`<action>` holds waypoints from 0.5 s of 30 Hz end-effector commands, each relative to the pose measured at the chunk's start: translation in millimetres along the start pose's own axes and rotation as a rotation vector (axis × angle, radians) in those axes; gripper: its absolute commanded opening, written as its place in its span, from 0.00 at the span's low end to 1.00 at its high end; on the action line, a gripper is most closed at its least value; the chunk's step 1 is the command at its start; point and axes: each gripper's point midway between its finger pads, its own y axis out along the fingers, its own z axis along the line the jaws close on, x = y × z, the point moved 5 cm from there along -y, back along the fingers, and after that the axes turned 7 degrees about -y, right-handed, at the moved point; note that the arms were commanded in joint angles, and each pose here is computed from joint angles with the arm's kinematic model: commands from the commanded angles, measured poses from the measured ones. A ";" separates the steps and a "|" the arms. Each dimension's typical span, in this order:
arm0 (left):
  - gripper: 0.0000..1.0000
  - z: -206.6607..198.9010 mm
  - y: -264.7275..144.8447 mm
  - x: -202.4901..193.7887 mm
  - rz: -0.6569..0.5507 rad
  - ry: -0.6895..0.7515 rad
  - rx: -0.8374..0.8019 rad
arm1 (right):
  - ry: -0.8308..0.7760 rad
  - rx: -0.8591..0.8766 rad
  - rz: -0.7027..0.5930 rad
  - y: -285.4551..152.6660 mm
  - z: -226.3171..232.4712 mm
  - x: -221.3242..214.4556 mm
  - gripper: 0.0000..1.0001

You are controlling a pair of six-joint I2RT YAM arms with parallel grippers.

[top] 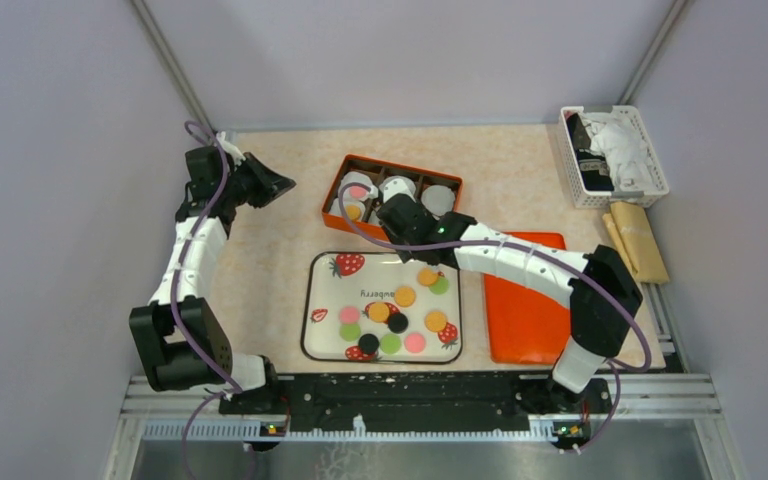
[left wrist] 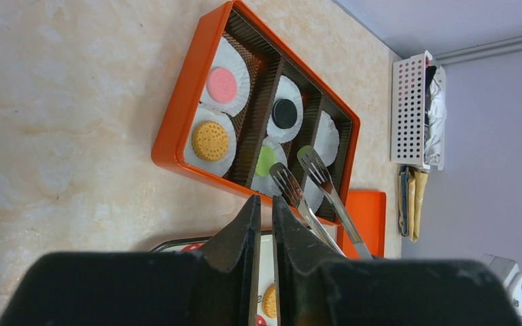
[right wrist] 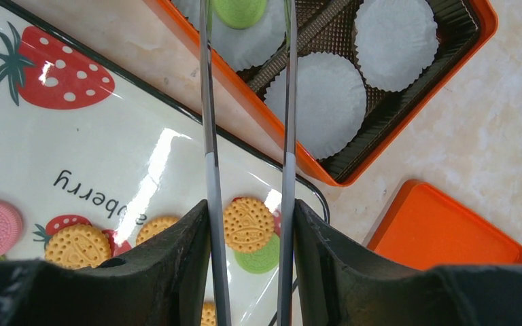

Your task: Pack the cookies

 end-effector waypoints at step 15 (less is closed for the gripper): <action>0.16 -12.3 -3.1 13.1 -0.041 0.026 -0.037 | 0.018 0.153 -0.206 -97.6 12.0 31.4 0.42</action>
